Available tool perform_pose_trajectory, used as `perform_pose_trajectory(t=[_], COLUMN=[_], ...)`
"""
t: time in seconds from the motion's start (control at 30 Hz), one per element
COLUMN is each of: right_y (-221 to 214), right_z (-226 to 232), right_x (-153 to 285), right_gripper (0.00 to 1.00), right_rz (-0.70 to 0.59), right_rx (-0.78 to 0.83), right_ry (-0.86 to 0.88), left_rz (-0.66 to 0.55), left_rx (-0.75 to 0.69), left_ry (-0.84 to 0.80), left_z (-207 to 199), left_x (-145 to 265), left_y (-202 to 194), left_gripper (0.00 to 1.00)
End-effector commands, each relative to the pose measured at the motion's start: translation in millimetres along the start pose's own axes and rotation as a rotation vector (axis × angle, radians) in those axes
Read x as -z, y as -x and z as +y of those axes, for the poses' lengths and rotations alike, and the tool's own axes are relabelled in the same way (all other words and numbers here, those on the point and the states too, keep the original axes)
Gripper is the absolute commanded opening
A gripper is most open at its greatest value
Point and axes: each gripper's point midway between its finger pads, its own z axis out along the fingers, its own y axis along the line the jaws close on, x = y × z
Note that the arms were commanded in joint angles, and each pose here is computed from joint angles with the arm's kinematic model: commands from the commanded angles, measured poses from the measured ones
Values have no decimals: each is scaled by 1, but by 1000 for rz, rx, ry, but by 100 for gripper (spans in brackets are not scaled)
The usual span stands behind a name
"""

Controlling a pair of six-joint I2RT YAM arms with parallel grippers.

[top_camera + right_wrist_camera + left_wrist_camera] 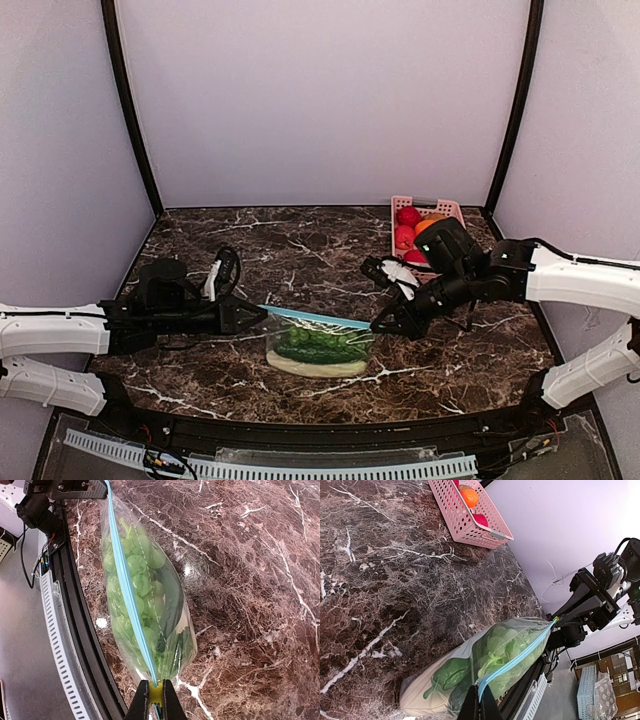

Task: Place the food in the zip-top bag and seal the zipper
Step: Zip the zipper on the zipper food storage bag, then place the zipper food storage bag at the center of the board.

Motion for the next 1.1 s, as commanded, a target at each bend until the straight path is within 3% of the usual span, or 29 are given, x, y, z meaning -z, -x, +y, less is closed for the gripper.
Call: perform_pose_trajectory(t=[0.0,0.2,0.43,0.87,1.0,1.07], right_y=[-27,-26,-7,5,15,18], right_z=[-12,-14,-29,-105,-115,-119], right_x=[5,6,-10,-31,-33,-34], right_gripper=[0,0,0,3,16,27], right_rz=[79,76,44,24,-8,-16], right_rx=[-55,-61,-137,-349,-364,-367], right_ry=[-46,-52,-102,-291,-263,-253], left_rz=[-25,-19,101,136,166,176], left_rx=[22,18,-35,-44,-45,-54], left_ry=[70,57,45,61,62,71], left_z=[21,19,17,42,50,52], left_x=[6,5,-23,-65,-80,-86], left_y=[1,2,-4,24,27,30], left_gripper=[1,1,1,1,6,18])
